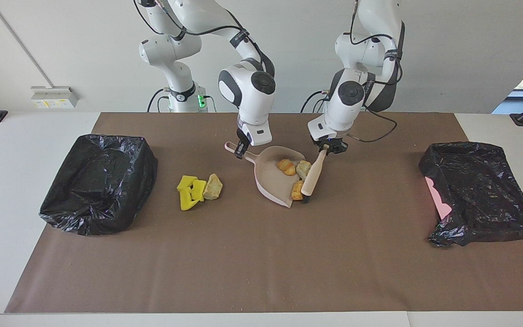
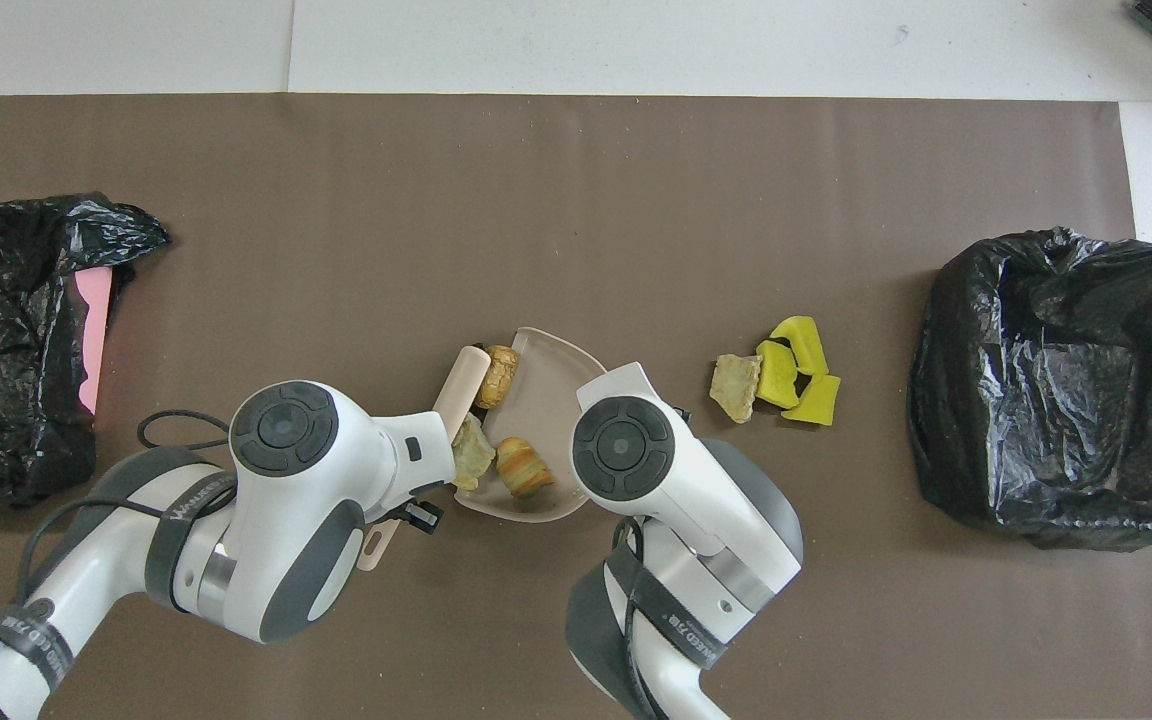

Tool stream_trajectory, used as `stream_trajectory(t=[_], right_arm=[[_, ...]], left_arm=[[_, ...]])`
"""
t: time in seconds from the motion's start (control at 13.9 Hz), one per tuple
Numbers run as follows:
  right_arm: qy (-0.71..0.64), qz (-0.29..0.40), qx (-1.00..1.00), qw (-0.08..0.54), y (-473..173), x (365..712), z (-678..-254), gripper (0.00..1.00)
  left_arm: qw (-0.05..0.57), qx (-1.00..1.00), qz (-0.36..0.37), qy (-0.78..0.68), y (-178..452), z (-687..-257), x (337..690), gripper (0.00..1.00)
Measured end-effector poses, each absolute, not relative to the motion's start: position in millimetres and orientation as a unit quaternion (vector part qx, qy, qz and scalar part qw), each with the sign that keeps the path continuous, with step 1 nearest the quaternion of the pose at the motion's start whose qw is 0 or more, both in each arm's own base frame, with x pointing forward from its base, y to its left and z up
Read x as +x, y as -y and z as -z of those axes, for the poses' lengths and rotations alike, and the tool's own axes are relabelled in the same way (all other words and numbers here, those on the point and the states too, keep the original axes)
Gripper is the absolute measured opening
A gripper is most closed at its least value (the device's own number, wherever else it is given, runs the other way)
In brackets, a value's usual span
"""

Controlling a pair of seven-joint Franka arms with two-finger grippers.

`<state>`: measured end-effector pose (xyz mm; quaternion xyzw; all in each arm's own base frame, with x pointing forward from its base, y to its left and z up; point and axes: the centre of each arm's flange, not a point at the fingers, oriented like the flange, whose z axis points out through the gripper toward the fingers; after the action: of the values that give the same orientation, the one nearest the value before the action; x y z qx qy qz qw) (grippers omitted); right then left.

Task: Sweep and dump trash in bin
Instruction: 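Sweep the scraps into the dustpan with the brush in the left gripper, then carry the dustpan to the far trash bag with the right gripper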

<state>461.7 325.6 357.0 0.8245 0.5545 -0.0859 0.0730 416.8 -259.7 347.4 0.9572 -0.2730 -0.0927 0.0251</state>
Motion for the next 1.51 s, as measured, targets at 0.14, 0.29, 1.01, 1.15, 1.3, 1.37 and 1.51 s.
stream_trajectory(t=[0.14,0.29,1.01,1.15,1.3,1.37,1.51], right_arm=[[-0.553,0.086,0.826,0.073,-325,462,-357,0.31],[-0.552,0.086,0.826,0.073,-325,462,-357,0.31],[-0.534,0.093,0.837,0.077,-289,486,-398,0.31],[-0.534,0.097,0.836,0.076,-254,498,-427,0.31],[-0.527,0.101,0.841,0.076,-218,505,-457,0.31],[-0.521,0.1,0.844,0.076,-199,507,-473,0.31],[-0.514,0.09,0.85,0.077,-155,512,-504,0.31]], left_arm=[[0.036,0.955,0.103,0.275,290,-349,394,0.26],[0.037,0.961,0.105,0.254,304,-351,386,0.26],[0.009,0.989,0.139,0.048,292,-381,396,0.26],[0.004,0.989,0.142,0.028,292,-379,393,0.26],[-0.002,0.989,0.145,0.023,297,-376,382,0.26],[-0.005,0.99,0.142,0.018,304,-375,372,0.26],[-0.008,0.992,0.126,0.009,329,-374,337,0.26]])
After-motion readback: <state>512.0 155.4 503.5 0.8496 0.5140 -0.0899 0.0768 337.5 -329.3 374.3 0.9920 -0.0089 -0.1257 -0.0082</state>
